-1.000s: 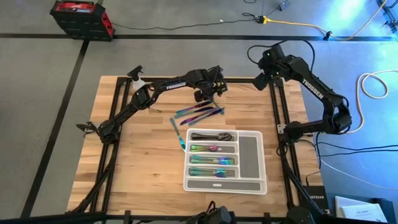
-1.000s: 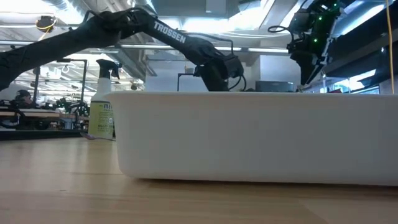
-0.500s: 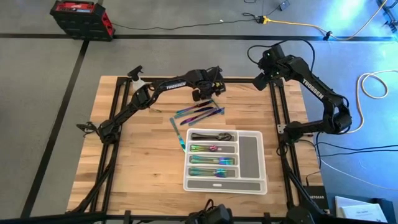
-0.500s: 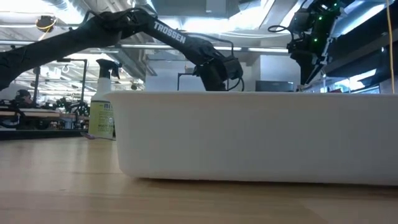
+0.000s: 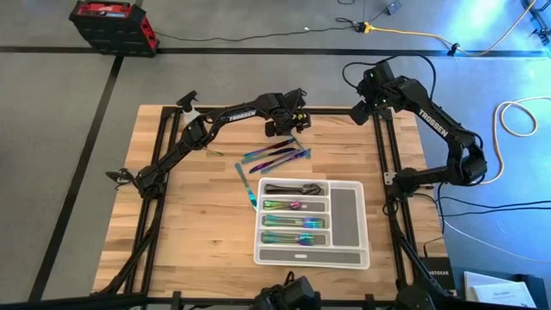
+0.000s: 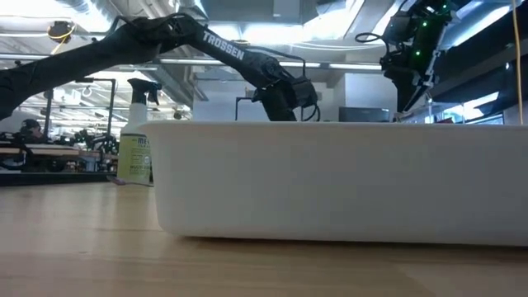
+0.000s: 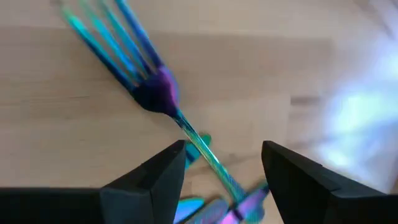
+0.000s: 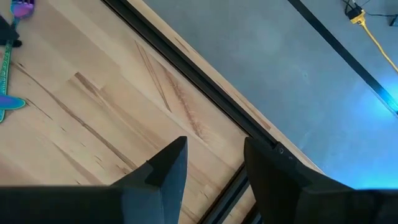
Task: Sort silverware
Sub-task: Put the purple fork into the white silverware tray
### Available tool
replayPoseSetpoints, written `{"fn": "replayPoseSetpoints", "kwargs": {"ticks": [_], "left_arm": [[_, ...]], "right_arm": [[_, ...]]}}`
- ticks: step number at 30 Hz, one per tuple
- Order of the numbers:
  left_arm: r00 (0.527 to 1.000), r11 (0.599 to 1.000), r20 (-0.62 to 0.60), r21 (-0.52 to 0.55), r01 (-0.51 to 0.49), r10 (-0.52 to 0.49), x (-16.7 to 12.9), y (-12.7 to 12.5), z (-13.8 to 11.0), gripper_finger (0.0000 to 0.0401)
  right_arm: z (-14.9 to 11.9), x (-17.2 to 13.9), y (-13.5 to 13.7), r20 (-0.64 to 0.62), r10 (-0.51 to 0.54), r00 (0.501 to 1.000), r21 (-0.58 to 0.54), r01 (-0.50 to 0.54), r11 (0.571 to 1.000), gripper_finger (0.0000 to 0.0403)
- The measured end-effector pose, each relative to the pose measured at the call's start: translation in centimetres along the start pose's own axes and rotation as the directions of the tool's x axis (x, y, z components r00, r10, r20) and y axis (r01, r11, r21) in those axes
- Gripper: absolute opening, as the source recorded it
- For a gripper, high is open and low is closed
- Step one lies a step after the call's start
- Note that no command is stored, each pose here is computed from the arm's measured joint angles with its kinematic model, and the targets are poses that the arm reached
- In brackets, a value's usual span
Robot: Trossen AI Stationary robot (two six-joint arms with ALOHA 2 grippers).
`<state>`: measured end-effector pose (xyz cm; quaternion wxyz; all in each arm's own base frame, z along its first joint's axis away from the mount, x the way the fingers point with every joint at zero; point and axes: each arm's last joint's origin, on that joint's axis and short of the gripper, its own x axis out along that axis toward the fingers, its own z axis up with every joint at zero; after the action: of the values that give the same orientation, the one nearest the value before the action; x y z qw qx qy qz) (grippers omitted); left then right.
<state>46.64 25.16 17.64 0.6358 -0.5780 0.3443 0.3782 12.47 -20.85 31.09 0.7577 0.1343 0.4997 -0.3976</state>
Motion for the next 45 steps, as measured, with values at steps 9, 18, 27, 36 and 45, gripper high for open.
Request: {"fn": "replayPoseSetpoints", "kwargs": {"ticks": [9,18,27,36,45], "left_arm": [[0.979,0.799,-0.081,0.566,0.2,-0.188,-2.5,-1.1,2.1,0.0198],[0.98,-0.398,0.13,0.9,-0.18,-0.15,-4.9,-1.4,3.4,0.0198],[0.997,-0.628,0.058,0.775,-0.074,-0.047,-3.5,0.1,2.6,0.0198],[0.993,-0.712,-0.087,0.702,0.006,-0.078,-1.8,-0.3,0.3,0.0198],[0.994,-0.604,-0.108,0.794,0.073,-0.022,-0.5,1.8,1.1,0.0188]], "right_arm": [[-0.1,0.0,0.1,-0.001,0.033,0.999,0.0,-0.033,0.999,0.0143],[-0.6,0.0,0.3,-0.052,0.07,0.996,0.007,-0.07,0.998,0.0143],[-2.0,-0.2,0.7,-0.197,0.105,0.975,0.032,-0.101,0.994,0.0143],[-2.2,-0.3,0.8,-0.22,0.126,0.967,0.061,-0.115,0.992,0.0143],[-2.2,-0.3,0.9,-0.213,0.161,0.964,0.072,-0.149,0.986,0.0143]]}}
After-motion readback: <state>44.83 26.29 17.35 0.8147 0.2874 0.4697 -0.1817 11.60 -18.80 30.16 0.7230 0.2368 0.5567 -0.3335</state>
